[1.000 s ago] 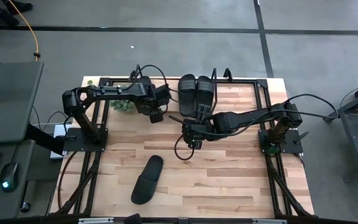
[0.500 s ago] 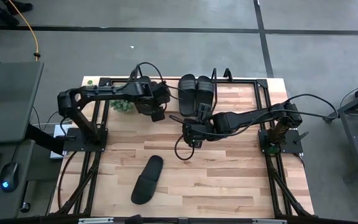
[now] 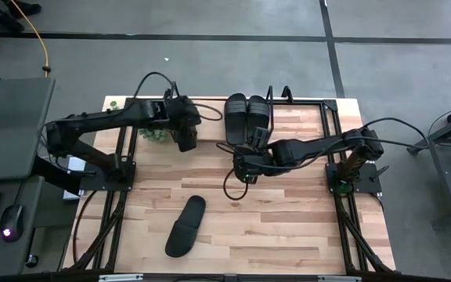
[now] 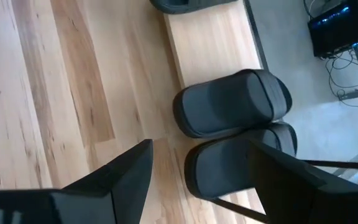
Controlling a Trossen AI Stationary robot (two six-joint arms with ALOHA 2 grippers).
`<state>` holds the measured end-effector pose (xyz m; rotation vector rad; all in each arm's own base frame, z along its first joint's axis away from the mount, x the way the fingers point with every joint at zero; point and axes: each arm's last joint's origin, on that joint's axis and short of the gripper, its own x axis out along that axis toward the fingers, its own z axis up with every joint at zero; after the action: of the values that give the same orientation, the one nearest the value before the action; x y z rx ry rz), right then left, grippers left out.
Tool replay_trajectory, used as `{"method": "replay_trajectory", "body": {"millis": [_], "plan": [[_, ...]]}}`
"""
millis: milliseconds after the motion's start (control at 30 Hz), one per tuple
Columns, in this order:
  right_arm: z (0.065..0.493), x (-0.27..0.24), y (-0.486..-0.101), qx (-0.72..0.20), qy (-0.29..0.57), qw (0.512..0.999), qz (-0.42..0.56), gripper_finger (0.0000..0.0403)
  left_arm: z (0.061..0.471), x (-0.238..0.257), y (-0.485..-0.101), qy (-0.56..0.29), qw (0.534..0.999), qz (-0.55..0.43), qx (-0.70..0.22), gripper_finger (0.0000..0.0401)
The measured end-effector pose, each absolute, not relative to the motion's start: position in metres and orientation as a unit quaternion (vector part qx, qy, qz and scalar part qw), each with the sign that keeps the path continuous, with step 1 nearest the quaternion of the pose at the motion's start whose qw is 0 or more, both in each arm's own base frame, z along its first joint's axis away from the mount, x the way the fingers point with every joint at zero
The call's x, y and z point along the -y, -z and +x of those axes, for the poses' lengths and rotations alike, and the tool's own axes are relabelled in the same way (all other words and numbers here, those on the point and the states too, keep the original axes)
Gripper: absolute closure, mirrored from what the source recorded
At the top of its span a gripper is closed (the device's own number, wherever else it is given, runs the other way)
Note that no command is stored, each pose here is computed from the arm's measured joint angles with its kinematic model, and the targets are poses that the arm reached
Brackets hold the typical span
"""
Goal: Pick and place slides into the shelf
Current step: Put the black slide on the shelf
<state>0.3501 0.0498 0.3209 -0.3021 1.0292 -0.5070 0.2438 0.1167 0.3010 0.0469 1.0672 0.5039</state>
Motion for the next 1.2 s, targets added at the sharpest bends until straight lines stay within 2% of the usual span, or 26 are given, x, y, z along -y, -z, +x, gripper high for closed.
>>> {"method": "replay_trajectory", "body": {"millis": [400,900,1200], "plan": [[0.334,-0.044,-0.344,-0.460,0.239,0.845,-0.131,0.0155,0.233,-0.038,-0.330,-0.226,0.857,0.082,-0.455,0.0201],[0.334,-0.030,-0.347,-0.468,0.233,0.842,-0.129,0.0155,0.217,0.049,-0.330,-0.251,0.872,0.119,-0.403,0.0201],[0.342,-0.028,-0.349,-0.451,0.180,0.867,-0.107,0.0155,0.196,0.100,-0.321,-0.230,0.902,0.121,-0.343,0.0201]]}}
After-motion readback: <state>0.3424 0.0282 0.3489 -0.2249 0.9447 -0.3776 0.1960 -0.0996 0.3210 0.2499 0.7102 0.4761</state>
